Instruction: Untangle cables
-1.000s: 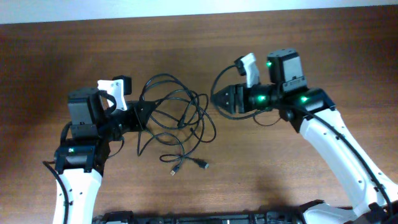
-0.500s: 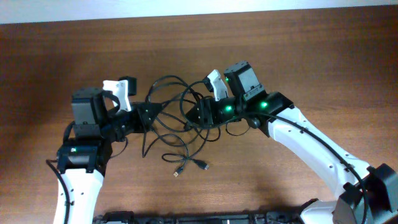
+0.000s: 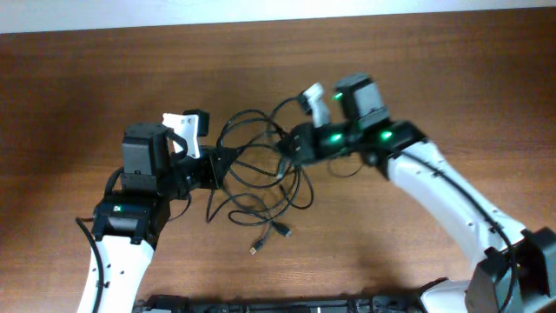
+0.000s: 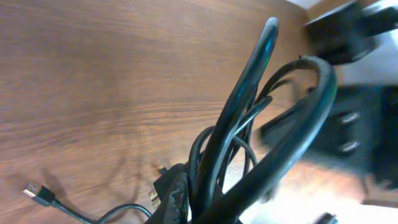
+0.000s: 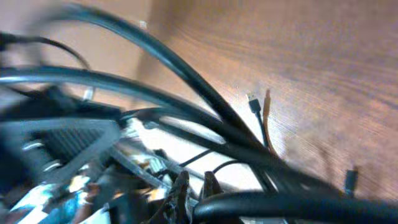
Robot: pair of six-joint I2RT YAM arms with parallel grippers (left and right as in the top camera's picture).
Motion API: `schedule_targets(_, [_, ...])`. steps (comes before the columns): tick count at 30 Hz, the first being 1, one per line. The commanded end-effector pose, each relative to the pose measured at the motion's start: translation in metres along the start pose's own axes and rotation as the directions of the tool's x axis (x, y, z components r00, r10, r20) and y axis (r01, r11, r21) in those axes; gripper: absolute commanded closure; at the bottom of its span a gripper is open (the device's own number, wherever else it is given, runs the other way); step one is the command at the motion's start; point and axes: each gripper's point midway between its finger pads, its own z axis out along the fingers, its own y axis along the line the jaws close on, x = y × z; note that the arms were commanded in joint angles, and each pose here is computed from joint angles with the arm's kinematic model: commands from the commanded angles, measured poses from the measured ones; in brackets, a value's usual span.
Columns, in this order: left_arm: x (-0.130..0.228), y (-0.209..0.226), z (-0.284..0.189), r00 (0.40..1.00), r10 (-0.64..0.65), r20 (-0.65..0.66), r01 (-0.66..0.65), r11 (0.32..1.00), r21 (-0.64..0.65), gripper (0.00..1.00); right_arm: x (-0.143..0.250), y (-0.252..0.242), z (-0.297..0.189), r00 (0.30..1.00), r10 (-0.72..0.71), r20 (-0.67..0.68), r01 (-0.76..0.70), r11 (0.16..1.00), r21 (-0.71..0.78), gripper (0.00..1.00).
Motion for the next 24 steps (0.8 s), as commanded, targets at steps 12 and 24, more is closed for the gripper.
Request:
schedule_targets(12, [0.0, -0.015, 0.001, 0.982, 0.188, 0.001, -0.188, 0.982, 0.02, 1.0, -0.026, -0.01, -0.05, 0.996, 0.002, 0.086, 0.004, 0.997, -0.071, 0.32])
schedule_targets(24, [-0.008, 0.003, 0.0, 0.998, -0.037, 0.043, 0.041, 0.996, -0.084, 1.0, 0.02, 0.03, 0.006, 0.995, -0.074, -0.074, 0.067, 0.993, -0.096, 0.37])
